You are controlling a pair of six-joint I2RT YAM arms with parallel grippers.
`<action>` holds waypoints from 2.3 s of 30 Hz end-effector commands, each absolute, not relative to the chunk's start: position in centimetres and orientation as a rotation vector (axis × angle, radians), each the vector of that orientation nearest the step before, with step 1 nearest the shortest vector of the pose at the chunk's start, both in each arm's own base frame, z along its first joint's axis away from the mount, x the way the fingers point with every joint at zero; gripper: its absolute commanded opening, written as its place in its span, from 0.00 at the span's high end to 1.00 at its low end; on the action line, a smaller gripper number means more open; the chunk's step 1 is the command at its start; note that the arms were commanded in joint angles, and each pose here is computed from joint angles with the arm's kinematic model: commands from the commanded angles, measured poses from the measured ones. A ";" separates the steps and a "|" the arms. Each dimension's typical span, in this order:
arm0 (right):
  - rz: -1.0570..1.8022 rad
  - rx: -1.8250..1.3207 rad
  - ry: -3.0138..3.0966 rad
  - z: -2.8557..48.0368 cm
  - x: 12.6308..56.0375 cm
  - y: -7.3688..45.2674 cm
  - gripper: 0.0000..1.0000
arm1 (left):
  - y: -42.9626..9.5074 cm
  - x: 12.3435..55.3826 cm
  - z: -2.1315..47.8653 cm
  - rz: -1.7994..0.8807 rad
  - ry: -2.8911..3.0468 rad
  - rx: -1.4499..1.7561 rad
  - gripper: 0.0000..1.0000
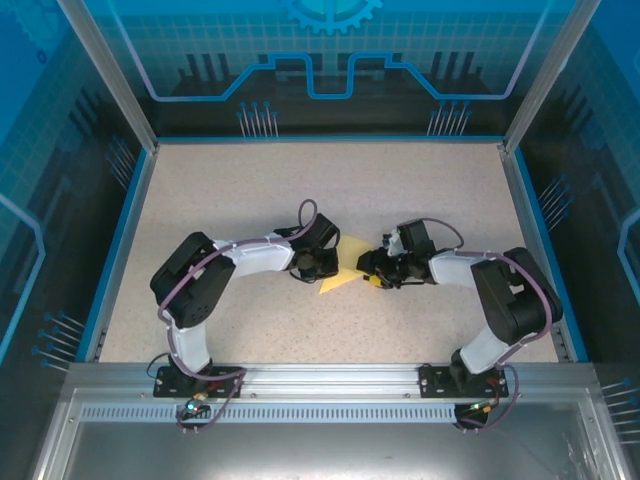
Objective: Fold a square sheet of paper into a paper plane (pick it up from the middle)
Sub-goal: Fourth fold the wing at the center of the table.
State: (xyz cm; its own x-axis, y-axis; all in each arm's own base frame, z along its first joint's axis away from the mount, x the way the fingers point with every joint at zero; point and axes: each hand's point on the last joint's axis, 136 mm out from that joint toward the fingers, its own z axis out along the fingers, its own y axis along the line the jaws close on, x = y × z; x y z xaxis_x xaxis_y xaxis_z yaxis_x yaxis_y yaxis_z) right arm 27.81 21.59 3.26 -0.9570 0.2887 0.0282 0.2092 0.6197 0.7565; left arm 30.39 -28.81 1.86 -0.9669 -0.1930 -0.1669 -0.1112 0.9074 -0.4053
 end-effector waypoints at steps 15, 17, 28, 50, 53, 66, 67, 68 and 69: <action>1.135 0.524 2.798 2.3 28.7 21.9 0.51 | -27.5 29.3 0.3 -0.497 2.920 -0.304 0.96; 1.115 0.546 2.804 2.1 28.6 21.6 0.51 | -27.4 29.2 0.2 -0.495 2.923 -0.311 0.96; 1.128 0.537 2.783 2.6 28.2 21.4 0.50 | -27.3 29.1 0.1 -0.489 2.926 -0.311 0.96; 1.303 0.497 2.758 2.6 29.1 23.6 0.82 | -27.5 29.1 0.7 -0.515 2.915 -0.291 0.93; 1.272 0.517 2.765 2.8 28.9 23.2 0.94 | -27.8 29.4 1.8 -0.548 2.889 -0.251 0.89; 1.188 0.611 2.809 5.7 29.2 22.9 1.00 | -29.4 29.0 8.4 -0.882 2.435 0.230 0.26; 1.183 0.614 2.814 5.9 29.4 23.0 1.00 | -29.6 28.8 8.6 -0.893 2.389 0.287 0.24; 1.179 0.619 2.818 6.1 29.6 23.0 1.00 | -29.7 28.8 8.8 -0.891 2.351 0.339 0.23; 1.170 0.625 2.825 6.2 29.7 23.0 1.00 | -29.8 28.7 8.7 -0.884 2.328 0.384 0.22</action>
